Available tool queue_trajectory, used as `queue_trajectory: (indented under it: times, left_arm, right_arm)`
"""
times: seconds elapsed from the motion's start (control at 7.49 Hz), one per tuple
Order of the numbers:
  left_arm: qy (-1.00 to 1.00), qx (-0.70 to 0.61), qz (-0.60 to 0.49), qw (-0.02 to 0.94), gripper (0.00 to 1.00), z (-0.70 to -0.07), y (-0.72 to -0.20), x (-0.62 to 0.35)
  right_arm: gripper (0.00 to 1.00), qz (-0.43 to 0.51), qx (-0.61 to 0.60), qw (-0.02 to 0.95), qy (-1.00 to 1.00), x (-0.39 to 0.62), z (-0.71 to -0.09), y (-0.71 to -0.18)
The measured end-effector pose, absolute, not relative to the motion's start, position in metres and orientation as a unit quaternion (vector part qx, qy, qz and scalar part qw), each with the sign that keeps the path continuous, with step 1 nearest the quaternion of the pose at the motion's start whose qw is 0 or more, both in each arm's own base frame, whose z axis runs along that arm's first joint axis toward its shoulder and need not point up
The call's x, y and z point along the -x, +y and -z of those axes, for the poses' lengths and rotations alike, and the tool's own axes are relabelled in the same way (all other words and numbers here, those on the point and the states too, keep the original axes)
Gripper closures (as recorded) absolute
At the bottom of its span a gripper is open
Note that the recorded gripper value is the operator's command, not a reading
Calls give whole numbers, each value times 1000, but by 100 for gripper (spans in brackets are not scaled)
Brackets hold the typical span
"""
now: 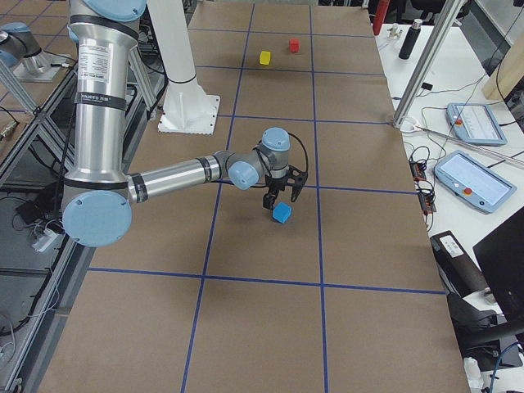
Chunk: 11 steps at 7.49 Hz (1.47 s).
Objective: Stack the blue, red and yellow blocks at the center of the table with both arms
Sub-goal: 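Lower the right gripper onto the blue cube and close it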
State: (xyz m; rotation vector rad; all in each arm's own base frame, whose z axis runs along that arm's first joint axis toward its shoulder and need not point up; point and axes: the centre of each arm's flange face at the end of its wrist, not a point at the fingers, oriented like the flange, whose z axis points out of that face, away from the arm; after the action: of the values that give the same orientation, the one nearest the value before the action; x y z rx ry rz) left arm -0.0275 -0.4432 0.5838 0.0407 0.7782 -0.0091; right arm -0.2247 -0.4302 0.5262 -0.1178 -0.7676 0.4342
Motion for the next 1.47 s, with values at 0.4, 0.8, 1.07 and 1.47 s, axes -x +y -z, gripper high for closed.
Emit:
queue_trajectory:
  times: [0.4, 0.8, 1.07, 1.47]
  left_arm:
    - [380, -23, 3, 925, 0, -580, -443, 27]
    - [381, -26, 2, 924, 0, -577, -443, 27]
    - [381, -27, 2, 924, 0, -576, -443, 27]
    - [381, -29, 1, 924, 0, -573, -443, 27]
  right_arm:
    - [4, -212, 64, 906, -361, 237, -540, -441]
    - [12, -205, 72, 910, -352, 251, -553, -448]
    - [23, -201, 77, 913, -346, 254, -564, -448]
    - [100, -195, 78, 916, -342, 254, -571, -449]
